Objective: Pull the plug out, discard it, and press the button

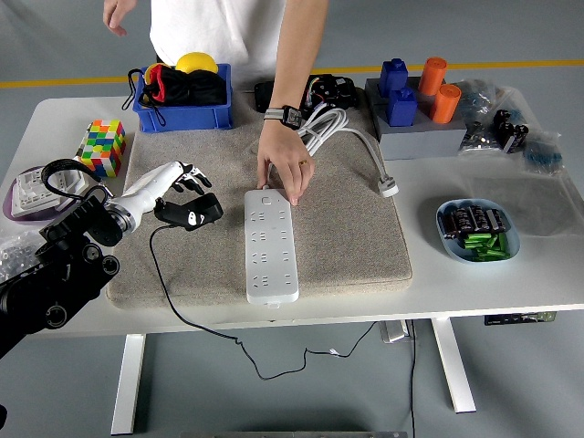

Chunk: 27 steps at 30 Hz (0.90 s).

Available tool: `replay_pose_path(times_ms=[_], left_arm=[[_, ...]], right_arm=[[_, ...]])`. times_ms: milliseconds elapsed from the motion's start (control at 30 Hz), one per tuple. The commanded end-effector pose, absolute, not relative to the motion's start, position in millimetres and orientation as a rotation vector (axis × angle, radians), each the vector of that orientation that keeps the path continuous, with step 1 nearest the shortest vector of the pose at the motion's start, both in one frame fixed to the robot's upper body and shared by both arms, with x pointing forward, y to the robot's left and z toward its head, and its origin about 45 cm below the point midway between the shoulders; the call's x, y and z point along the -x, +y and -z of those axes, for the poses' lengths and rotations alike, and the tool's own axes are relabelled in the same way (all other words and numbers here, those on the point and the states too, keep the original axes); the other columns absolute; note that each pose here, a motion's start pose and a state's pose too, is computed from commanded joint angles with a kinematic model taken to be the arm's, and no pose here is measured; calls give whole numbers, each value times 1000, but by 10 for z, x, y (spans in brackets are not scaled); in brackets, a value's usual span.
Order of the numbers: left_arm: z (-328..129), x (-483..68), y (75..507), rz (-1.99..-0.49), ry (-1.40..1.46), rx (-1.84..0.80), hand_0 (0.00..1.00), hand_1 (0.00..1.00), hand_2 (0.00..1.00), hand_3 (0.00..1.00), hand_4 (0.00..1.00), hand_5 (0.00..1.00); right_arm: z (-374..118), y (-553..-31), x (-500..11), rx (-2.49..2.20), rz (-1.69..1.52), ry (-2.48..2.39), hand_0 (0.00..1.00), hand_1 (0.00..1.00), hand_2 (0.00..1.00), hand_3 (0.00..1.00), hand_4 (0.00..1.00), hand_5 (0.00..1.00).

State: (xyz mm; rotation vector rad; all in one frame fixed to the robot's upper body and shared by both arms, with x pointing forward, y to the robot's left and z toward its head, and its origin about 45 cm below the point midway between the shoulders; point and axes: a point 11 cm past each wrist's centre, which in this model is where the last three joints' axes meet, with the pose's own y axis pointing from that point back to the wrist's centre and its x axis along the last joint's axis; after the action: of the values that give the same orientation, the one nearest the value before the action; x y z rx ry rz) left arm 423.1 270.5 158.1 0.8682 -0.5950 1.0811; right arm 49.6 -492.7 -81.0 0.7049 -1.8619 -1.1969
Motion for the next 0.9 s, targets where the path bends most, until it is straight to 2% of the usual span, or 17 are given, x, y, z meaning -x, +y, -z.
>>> replay_pose_path(times_ms=[400,433,600,633,800,833,900], left_arm=[[-1751,-4212,2458,-1048,-633,-795,652,678,584,628,840,2],[-1765,-4206,2422,-1041,-638,-787,439,450,406,609,761,2],[-1823,-4181,2188,-994,-650,-748,439,450,406,609,761,2],[-1824,-4186,2148,-987,-648,-744,196,218,246,616,571,2],[-1780,-4228,2027,-963,-613,-746,196,218,246,616,571,2],[-1776,-4234,2013,-961,-609,-747,80,57,132,611,157,2],[-1755,-4253,1965,-954,-590,-751,80,57,132,611,157,2]], right_arm=[[809,-4930,-495,-705,1195,-1861,753,664,651,618,661,507],[809,-4930,-496,-705,1195,-1860,754,664,651,619,661,507],[803,-4938,-513,-708,1191,-1861,754,664,651,619,661,507],[801,-4941,-516,-707,1189,-1860,753,663,651,619,661,506],[796,-4950,-519,-708,1185,-1857,753,663,651,619,661,506],[796,-4950,-518,-708,1185,-1857,753,663,651,618,661,507],[796,-4952,-513,-708,1184,-1855,753,663,651,618,661,507]])
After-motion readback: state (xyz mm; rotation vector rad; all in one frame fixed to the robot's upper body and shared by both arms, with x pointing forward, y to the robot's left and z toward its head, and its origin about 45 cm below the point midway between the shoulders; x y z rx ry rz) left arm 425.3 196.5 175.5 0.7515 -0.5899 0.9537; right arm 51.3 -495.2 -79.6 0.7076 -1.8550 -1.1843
